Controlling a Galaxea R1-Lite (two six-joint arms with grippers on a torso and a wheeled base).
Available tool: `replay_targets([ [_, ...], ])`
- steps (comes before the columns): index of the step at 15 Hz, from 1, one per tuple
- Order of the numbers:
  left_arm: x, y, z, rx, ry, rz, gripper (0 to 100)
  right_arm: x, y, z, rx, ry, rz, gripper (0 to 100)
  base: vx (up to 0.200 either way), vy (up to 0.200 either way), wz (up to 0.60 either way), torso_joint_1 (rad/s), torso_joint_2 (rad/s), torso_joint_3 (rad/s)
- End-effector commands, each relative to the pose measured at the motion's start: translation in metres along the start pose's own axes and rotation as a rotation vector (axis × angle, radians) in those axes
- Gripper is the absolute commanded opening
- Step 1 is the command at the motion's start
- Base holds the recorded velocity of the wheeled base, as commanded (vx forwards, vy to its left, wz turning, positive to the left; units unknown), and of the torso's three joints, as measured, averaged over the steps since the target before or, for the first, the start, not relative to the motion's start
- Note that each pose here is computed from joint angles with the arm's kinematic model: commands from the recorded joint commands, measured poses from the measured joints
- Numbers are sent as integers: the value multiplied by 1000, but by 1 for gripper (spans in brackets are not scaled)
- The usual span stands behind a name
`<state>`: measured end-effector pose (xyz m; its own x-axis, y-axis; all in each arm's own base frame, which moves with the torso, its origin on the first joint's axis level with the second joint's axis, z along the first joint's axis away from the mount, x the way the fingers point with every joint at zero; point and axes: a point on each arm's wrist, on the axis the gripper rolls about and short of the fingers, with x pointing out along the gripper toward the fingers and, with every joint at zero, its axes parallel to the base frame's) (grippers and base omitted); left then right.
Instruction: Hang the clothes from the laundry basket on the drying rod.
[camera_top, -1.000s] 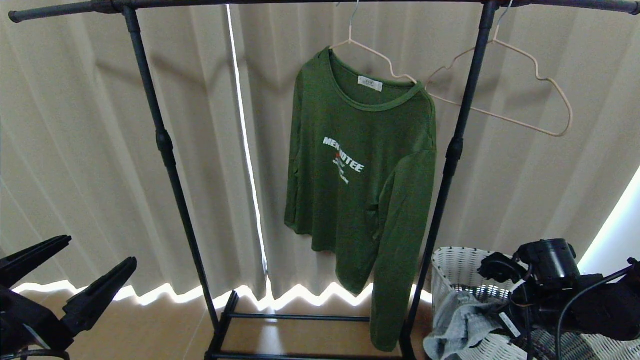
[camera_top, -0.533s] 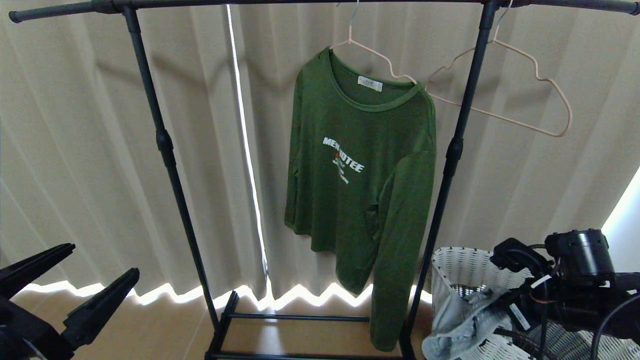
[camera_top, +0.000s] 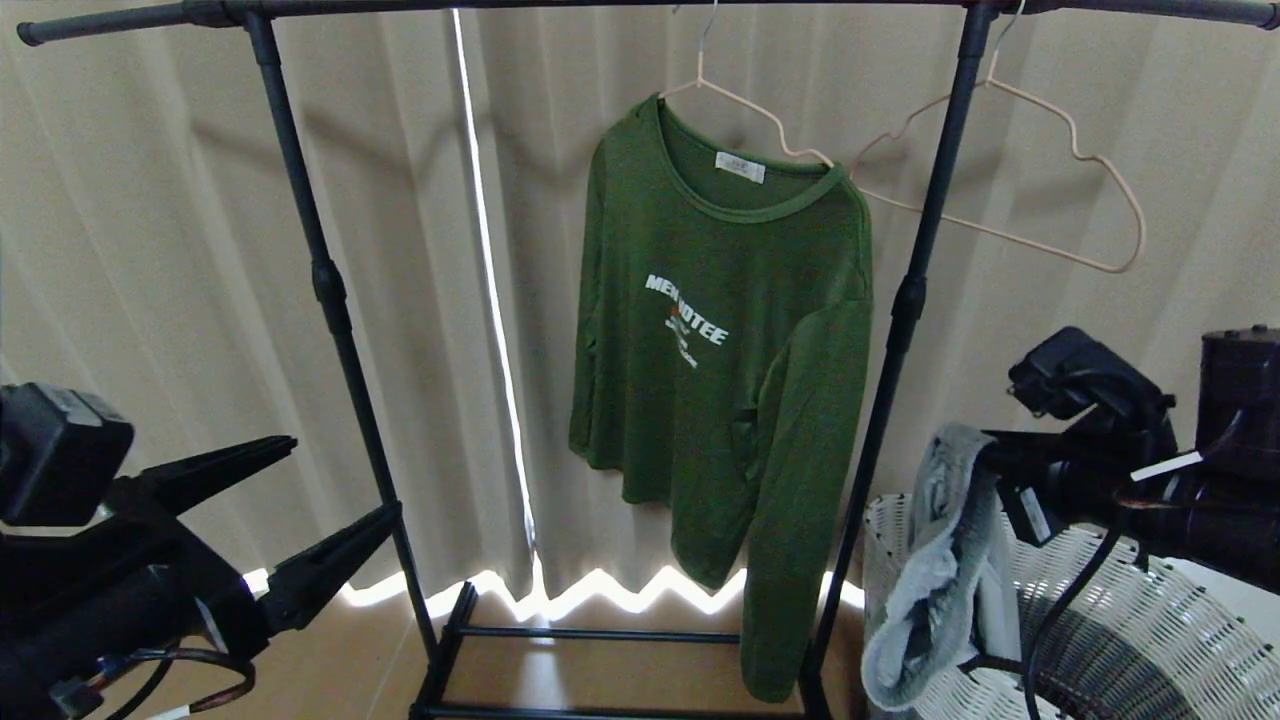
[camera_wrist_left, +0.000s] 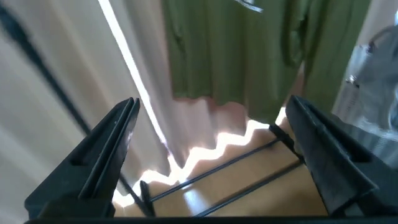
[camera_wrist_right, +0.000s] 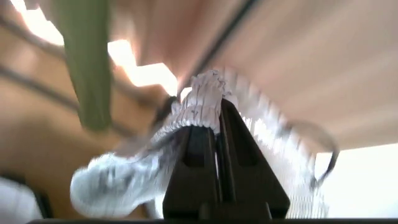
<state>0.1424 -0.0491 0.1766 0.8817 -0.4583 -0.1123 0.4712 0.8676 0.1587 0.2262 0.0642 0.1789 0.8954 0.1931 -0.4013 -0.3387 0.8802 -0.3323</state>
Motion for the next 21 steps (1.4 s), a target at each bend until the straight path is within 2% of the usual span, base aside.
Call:
replay_targets([
  [1, 23, -17, 0, -11, 38, -129, 100, -14, 7, 38, 5, -160, 53, 0, 0, 0, 0, 0, 0, 0],
  [2, 27, -28, 2, -38, 39, -195, 100, -15, 11, 49, 24, -202, 85, 0, 0, 0, 0, 0, 0, 0],
  [4, 38, -48, 2, -146, 78, -295, 100, -22, 24, 73, 111, -283, 167, 0, 0, 0, 0, 0, 0, 0],
  [6, 48, -66, -4, -161, 126, -375, 100, -28, 33, 85, 146, -324, 216, 0, 0, 0, 0, 0, 0, 0],
  [9, 60, -92, -1, -162, 115, -485, 100, -37, 41, 93, 138, -373, 299, 0, 0, 0, 0, 0, 0, 0],
  [13, 98, -107, -5, -157, 163, -495, 100, -55, 50, 104, 225, -423, 410, 0, 0, 0, 0, 0, 0, 0],
  [16, 114, -123, -4, -157, 166, -529, 100, -60, 52, 104, 227, -434, 432, 0, 0, 0, 0, 0, 0, 0],
  [18, 128, -132, -6, -156, 176, -541, 100, -71, 57, 106, 226, -461, 495, 0, 0, 0, 0, 0, 0, 0],
  [21, 140, -138, -19, -179, 230, -532, 100, -76, 57, 107, 247, -471, 514, 0, 0, 0, 0, 0, 0, 0],
])
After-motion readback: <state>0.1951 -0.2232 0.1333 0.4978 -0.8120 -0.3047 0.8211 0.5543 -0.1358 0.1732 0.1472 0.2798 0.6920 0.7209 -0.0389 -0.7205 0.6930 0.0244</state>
